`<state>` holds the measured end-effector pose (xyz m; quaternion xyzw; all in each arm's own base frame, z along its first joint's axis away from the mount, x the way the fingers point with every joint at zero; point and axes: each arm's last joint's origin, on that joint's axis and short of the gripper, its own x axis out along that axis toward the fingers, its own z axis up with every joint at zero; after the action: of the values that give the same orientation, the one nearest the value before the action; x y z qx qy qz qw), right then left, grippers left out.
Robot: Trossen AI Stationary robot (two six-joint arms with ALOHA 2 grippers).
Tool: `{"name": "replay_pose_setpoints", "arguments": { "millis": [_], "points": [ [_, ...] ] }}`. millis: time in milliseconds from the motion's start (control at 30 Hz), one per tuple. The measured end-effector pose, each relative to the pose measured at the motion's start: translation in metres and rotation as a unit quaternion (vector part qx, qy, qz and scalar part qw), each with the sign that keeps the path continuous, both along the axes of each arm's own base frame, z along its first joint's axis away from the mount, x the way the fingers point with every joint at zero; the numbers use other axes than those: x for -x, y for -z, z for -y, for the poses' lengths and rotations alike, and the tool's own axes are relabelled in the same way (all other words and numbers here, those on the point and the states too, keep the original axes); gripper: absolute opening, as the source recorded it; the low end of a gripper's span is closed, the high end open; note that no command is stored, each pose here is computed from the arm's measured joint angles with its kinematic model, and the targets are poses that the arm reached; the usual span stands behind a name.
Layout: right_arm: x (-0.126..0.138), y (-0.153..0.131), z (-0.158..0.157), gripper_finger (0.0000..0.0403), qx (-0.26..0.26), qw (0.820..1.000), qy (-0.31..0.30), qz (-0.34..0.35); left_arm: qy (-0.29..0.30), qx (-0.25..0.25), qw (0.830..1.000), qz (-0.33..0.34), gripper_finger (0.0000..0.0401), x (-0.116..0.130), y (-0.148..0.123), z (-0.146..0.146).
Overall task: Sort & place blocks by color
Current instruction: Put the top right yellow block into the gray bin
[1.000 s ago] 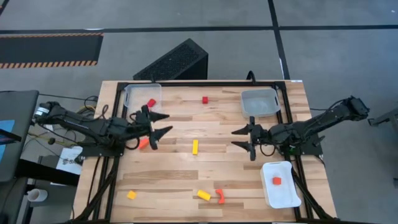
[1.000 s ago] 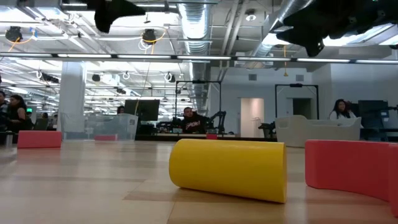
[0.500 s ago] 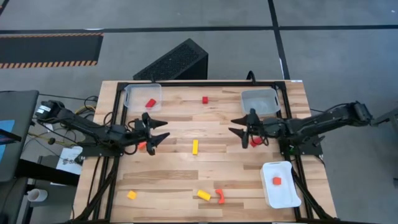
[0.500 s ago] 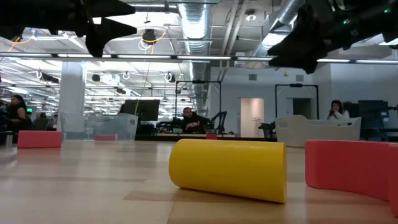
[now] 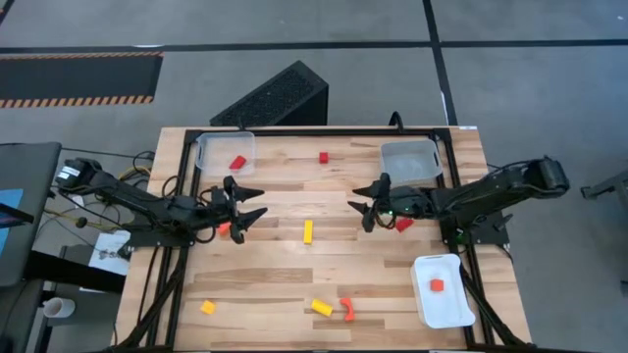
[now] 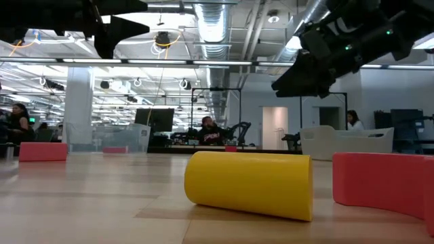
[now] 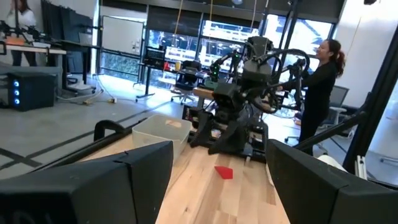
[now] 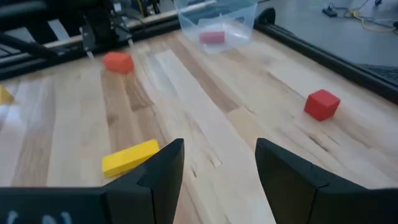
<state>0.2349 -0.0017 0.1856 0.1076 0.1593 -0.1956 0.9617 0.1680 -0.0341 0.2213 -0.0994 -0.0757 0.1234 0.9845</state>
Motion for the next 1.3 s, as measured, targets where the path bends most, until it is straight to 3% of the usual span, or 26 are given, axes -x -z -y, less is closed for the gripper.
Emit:
{"name": "replay_pose_setpoints", "arguments": {
  "millis": [333, 867, 1300],
  "points": [
    [-0.015, 0.003, -0.024, 0.0221, -0.007, 0.997, -0.075, -0.018, 0.028, 0.031, 0.999, -0.002, 0.0245, 0.000, 0.002, 0.003],
    [-0.035, 0.022, -0.044, 0.0221, -0.014, 0.995, -0.094, 0.022, 0.057, 0.066, 0.996, -0.017, 0.0245, 0.001, 0.007, 0.011],
    [-0.049, 0.003, -0.050, 0.0221, -0.022, 0.994, -0.099, 0.051, 0.038, 0.061, 0.997, -0.029, 0.0245, -0.002, 0.011, 0.015]
  ]
}}
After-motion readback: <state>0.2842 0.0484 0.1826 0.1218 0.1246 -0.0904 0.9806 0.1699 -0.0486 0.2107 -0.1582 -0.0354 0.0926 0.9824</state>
